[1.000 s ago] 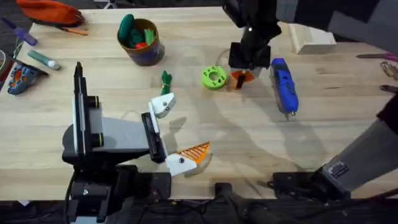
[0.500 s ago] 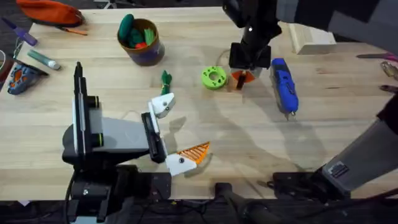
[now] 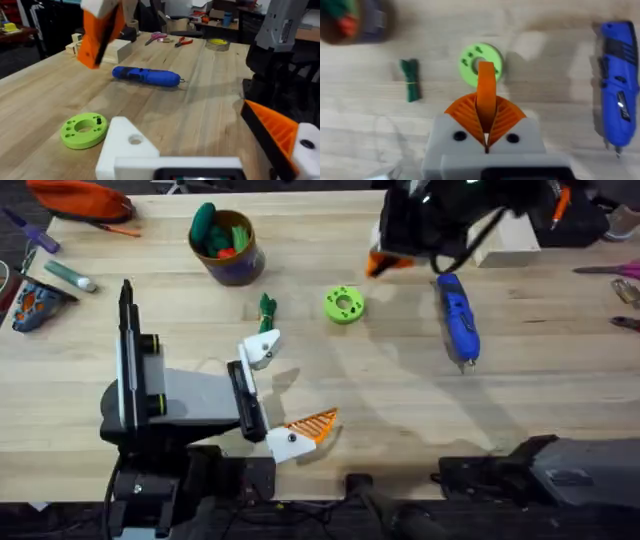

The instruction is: Pick up the gripper from the table and insert it into the empty holder that is missing its gripper. Then pick up a screw, insert it into the mounting hole, and use the screwdriver to tighten it. Finally, clean up the table by picking up the vegetable and placing it into the bucket.

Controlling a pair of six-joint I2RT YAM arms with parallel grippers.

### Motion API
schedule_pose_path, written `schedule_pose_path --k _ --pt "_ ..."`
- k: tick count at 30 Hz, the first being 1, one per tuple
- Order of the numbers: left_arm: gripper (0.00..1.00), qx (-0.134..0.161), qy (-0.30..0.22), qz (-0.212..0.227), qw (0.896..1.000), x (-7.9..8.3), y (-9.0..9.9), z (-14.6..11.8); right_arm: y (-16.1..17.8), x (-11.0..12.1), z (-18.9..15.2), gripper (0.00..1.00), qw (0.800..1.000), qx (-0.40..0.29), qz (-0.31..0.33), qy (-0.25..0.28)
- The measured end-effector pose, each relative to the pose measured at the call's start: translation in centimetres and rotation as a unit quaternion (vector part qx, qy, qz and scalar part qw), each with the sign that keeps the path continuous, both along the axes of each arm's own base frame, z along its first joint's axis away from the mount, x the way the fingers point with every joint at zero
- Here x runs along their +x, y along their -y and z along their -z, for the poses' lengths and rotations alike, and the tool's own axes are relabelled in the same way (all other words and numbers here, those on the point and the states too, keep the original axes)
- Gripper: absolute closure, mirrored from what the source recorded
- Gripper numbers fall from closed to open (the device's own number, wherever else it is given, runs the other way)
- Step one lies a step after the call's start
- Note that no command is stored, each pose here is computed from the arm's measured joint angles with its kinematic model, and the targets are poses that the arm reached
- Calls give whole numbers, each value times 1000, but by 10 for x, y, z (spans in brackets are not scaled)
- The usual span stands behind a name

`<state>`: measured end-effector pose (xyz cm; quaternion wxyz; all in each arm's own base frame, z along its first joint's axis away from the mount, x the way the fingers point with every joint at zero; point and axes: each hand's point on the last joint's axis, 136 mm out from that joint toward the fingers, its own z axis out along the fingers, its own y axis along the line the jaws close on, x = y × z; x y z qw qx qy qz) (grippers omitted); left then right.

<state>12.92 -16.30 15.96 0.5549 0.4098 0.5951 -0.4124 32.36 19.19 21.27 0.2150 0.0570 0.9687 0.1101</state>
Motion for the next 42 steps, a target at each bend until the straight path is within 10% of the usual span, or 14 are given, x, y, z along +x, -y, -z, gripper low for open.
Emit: schedule_pose_path --k 12,24,42 --pt "1 0 0 0 1000 0 0 0 -16 -38 5 987 976 192 -90 44" --pt "1 0 0 -1 1000 0 0 0 -25 -75 14 989 888 407 -213 18" --pt "1 0 0 -1 1000 0 0 0 -32 -128 20 989 800 507 -321 -14"
